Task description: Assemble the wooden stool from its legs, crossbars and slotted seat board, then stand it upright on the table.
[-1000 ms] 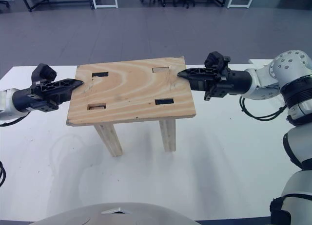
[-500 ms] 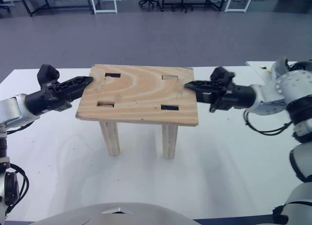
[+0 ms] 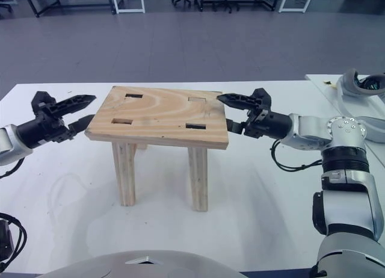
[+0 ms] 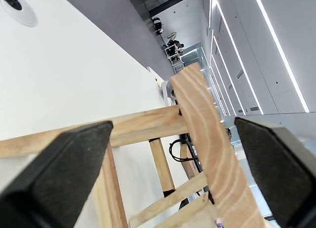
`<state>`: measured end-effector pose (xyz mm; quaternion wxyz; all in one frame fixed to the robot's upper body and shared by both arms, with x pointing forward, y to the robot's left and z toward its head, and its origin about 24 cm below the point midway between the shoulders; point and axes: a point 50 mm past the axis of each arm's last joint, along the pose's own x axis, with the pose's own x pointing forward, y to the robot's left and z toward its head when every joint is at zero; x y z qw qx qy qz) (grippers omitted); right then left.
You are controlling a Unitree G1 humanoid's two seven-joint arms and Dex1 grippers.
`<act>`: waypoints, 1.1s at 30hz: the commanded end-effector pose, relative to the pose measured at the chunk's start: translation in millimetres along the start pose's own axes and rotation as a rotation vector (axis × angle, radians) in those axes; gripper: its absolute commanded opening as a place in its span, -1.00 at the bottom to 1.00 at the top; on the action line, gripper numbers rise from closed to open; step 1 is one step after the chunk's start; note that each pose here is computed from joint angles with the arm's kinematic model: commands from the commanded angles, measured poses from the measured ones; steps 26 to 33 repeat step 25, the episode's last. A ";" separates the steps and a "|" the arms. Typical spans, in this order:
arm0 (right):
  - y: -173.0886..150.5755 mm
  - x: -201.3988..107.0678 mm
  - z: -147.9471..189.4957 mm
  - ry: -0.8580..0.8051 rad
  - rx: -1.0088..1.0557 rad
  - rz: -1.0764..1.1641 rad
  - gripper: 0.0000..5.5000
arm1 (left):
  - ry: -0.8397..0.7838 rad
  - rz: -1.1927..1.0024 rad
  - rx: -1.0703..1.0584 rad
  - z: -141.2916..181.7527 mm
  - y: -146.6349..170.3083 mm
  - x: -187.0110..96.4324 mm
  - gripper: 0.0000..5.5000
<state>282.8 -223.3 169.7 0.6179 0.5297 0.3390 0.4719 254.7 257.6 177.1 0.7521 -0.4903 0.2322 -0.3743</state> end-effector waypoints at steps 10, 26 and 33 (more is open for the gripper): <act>-28.1 -1.4 33.1 -0.640 -1.022 -0.726 0.96 | -0.394 0.925 1.014 17.2 45.9 -45.5 0.95; -88.2 -1.3 42.8 -0.855 -1.384 -0.999 0.96 | -0.488 0.844 1.173 -6.0 79.4 26.4 0.95; -88.2 -1.3 42.8 -0.855 -1.384 -0.999 0.96 | -0.488 0.844 1.173 -6.0 79.4 26.4 0.95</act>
